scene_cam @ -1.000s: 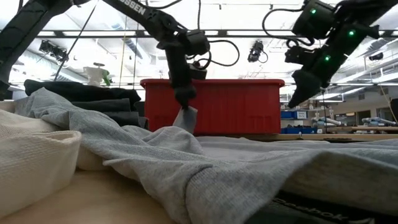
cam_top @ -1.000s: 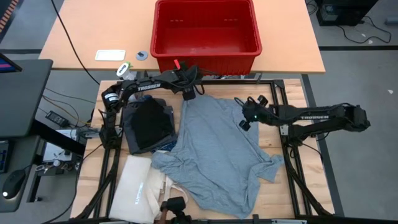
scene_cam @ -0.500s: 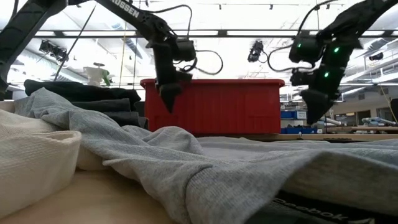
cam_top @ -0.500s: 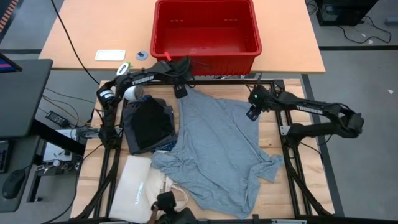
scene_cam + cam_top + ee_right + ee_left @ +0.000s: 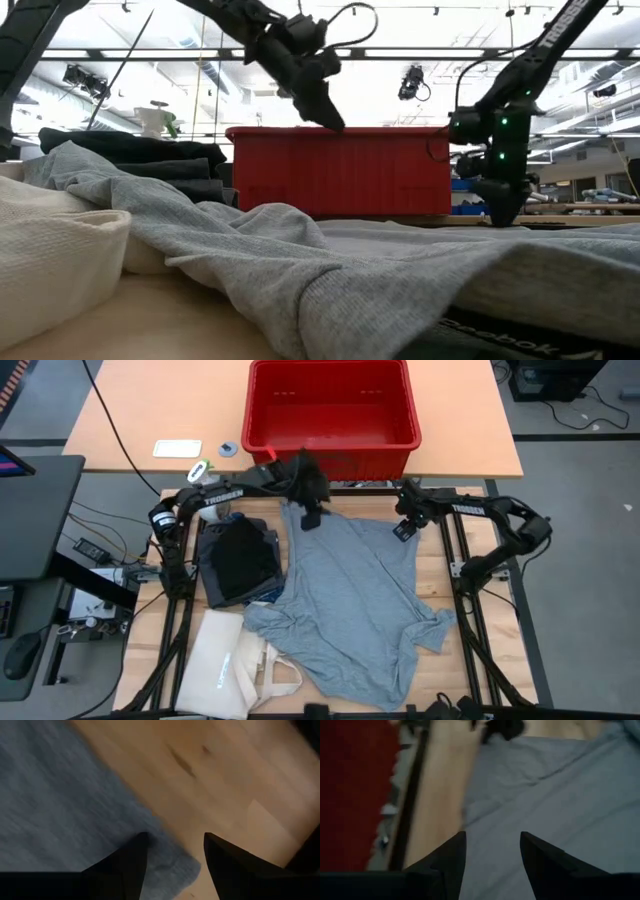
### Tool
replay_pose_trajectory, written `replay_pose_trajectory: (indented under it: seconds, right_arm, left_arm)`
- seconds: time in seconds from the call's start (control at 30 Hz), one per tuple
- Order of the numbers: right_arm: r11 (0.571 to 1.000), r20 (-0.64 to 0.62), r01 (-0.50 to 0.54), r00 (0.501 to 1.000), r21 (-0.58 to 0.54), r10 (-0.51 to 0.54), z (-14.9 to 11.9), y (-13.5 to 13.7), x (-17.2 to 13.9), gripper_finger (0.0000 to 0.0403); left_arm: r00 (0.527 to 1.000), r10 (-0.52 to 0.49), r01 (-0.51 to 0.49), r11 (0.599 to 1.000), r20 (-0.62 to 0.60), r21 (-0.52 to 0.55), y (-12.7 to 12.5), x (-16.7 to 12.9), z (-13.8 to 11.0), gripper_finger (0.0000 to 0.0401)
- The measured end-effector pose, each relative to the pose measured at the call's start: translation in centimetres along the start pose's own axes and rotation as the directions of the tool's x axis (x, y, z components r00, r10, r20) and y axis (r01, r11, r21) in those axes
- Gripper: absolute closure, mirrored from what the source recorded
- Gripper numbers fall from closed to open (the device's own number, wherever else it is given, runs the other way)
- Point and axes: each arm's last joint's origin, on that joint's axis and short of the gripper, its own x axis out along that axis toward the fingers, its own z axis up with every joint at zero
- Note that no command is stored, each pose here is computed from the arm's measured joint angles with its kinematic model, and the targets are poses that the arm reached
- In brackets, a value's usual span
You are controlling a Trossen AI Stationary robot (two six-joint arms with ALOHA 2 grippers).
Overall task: Fold Laundry from Bin
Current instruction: Fold the gray shirt
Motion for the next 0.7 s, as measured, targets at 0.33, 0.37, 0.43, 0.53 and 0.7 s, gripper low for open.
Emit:
replay_pose_trajectory:
  seconds: [0.33,0.37,0.43,0.53,0.7]
  right_arm:
    - [0.998,-0.145,-0.026,0.989,-0.064,0.016,0.5,0.1,1.0,0.0277]
    - [0.997,-0.153,-0.021,0.988,-0.068,0.01,0.5,0.2,1.0,0.0302]
    - [0.996,-0.169,0.006,0.985,-0.086,-0.02,0.6,0.4,0.8,0.0357]
    - [0.991,-0.143,0.076,0.985,-0.107,-0.091,1.3,0.4,-0.2,0.039]
    - [0.941,-0.034,0.333,0.941,-0.054,-0.335,4.1,-0.3,-3.0,0.0391]
  left_arm:
    - [0.998,-0.058,0.062,0.99,-0.039,0.126,-4.9,0.9,1.5,0.0212]
    - [0.998,-0.059,0.064,0.989,-0.038,0.13,-5.1,0.8,1.5,0.0212]
    - [0.998,-0.054,0.057,0.988,-0.025,0.141,-5.1,0.4,1.7,0.0212]
    - [0.999,-0.036,0.032,0.987,0.023,0.16,-5.0,-0.6,2.3,0.0212]
    - [0.994,-0.001,-0.019,0.984,0.111,0.177,-4.6,-2.1,3.3,0.0212]
